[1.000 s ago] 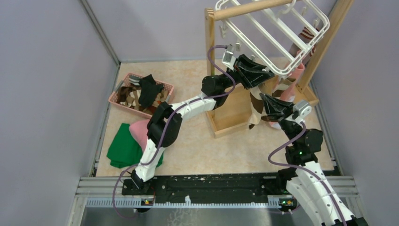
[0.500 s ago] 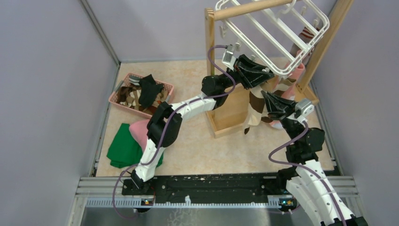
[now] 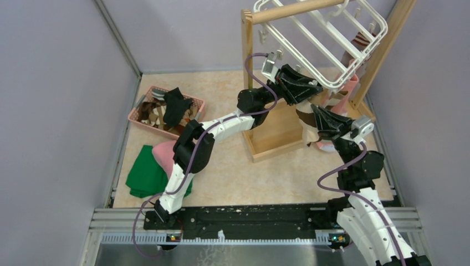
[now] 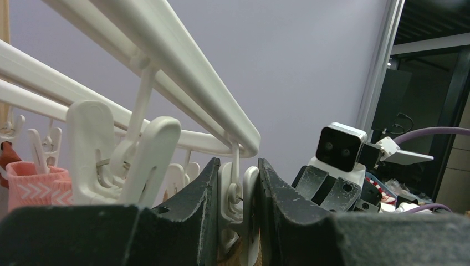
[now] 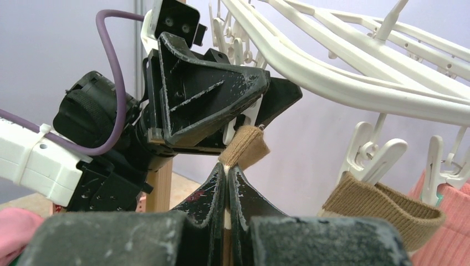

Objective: Clip the socks to the hanger
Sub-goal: Clamp the sock onto the hanger, then reset both arms

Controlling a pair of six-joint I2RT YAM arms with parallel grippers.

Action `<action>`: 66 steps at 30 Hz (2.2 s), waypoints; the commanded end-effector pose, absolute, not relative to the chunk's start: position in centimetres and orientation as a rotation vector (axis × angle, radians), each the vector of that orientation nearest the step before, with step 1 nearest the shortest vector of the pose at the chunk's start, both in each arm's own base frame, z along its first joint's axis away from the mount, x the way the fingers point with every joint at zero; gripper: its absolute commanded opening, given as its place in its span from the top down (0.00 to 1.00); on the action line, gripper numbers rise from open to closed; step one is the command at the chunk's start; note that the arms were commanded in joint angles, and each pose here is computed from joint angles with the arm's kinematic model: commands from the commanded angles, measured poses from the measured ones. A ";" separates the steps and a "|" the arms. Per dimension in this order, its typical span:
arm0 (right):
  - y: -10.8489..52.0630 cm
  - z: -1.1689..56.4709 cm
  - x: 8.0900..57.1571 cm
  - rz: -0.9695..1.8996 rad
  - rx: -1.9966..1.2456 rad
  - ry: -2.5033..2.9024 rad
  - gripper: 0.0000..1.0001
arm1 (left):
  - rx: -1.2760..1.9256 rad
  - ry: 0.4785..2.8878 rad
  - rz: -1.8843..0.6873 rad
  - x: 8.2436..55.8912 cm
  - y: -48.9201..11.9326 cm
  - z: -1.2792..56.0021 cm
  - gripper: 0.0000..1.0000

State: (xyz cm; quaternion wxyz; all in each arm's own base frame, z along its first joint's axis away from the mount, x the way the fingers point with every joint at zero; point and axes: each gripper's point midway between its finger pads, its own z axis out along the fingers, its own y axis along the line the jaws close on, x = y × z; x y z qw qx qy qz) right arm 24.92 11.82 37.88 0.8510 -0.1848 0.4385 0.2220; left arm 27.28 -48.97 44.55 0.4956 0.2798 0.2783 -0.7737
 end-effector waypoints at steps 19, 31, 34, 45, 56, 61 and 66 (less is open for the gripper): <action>11.1 41.0 23.9 0.473 -0.367 0.826 1.00 | 0.649 0.633 -1.886 27.8 -47.9 45.9 0.67; 11.0 40.8 23.8 0.469 -0.363 0.830 1.00 | 0.650 0.632 -1.867 27.6 -47.7 46.2 0.36; 10.8 40.7 23.9 0.456 -0.354 0.838 1.00 | 0.646 0.641 -1.858 27.6 -47.5 46.0 0.29; 9.0 38.4 23.9 0.386 -0.275 0.927 0.56 | 0.609 0.788 -1.756 27.5 -46.2 42.6 0.04; 8.2 33.2 23.2 0.401 -0.208 1.103 0.41 | 0.626 0.974 -1.609 26.2 -44.0 37.1 0.02; 8.1 31.8 21.9 0.475 -0.145 1.147 0.27 | 0.668 1.072 -1.485 25.2 -42.6 33.7 0.01; 9.5 30.2 21.4 0.600 -0.134 1.261 0.01 | 0.723 1.112 -1.373 23.0 -39.7 31.5 0.01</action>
